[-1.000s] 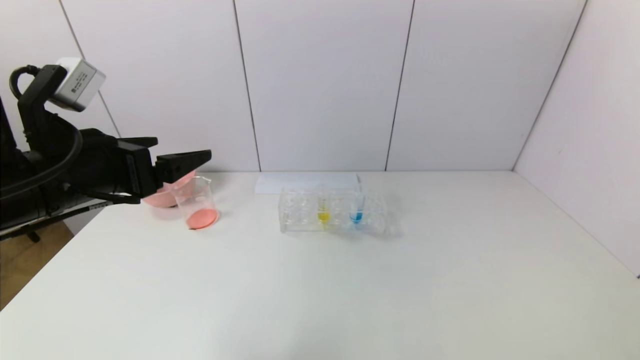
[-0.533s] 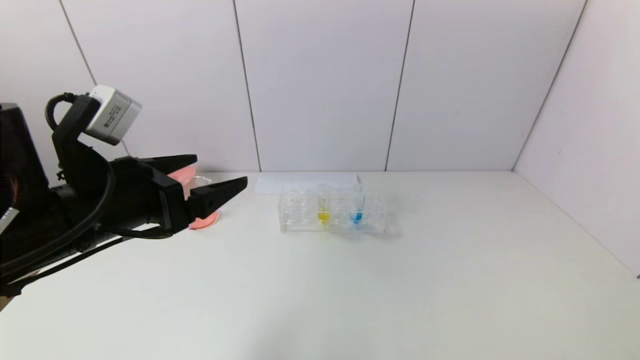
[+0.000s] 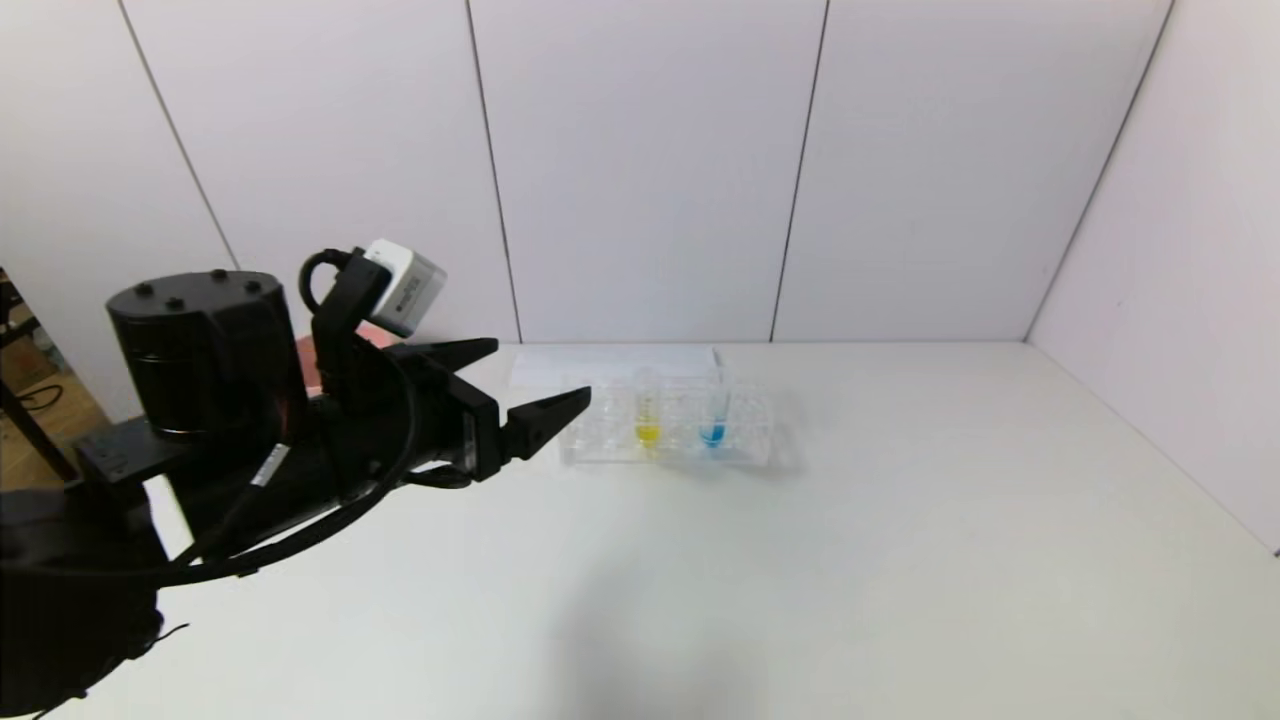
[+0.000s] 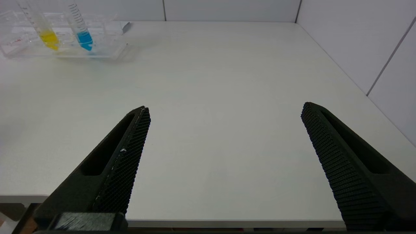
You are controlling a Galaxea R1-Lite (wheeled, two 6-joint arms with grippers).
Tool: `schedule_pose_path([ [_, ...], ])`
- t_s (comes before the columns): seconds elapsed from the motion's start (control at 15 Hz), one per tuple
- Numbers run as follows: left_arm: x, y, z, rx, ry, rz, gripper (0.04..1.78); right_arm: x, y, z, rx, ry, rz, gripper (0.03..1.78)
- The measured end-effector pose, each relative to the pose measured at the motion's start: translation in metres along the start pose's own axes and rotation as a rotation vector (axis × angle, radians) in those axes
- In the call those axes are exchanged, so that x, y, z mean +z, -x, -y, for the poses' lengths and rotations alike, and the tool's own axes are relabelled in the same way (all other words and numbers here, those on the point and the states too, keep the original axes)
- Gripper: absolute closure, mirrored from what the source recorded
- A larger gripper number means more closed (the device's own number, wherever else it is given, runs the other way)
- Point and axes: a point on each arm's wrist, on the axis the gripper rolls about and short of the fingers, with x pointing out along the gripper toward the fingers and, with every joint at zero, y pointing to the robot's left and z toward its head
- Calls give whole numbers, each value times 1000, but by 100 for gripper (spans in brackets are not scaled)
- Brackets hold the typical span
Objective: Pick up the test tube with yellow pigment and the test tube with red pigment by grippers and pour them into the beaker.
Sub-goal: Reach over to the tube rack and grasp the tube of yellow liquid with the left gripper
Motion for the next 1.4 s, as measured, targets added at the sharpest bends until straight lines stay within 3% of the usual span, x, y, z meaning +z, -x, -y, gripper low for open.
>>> schedule_pose_path([
  [0.27, -21, -42, -5, -15, 18, 48, 6, 0, 0, 0, 0, 0, 0, 11],
  [1.0, -60, -114, -18, 40, 75, -64, 6, 0, 0, 0, 0, 0, 0, 11],
  [1.13, -65, -124, -15, 88, 62, -69, 6, 0, 0, 0, 0, 0, 0, 11],
  [1.4, -75, -134, -3, 105, 48, -80, 6, 0, 0, 0, 0, 0, -1, 11],
])
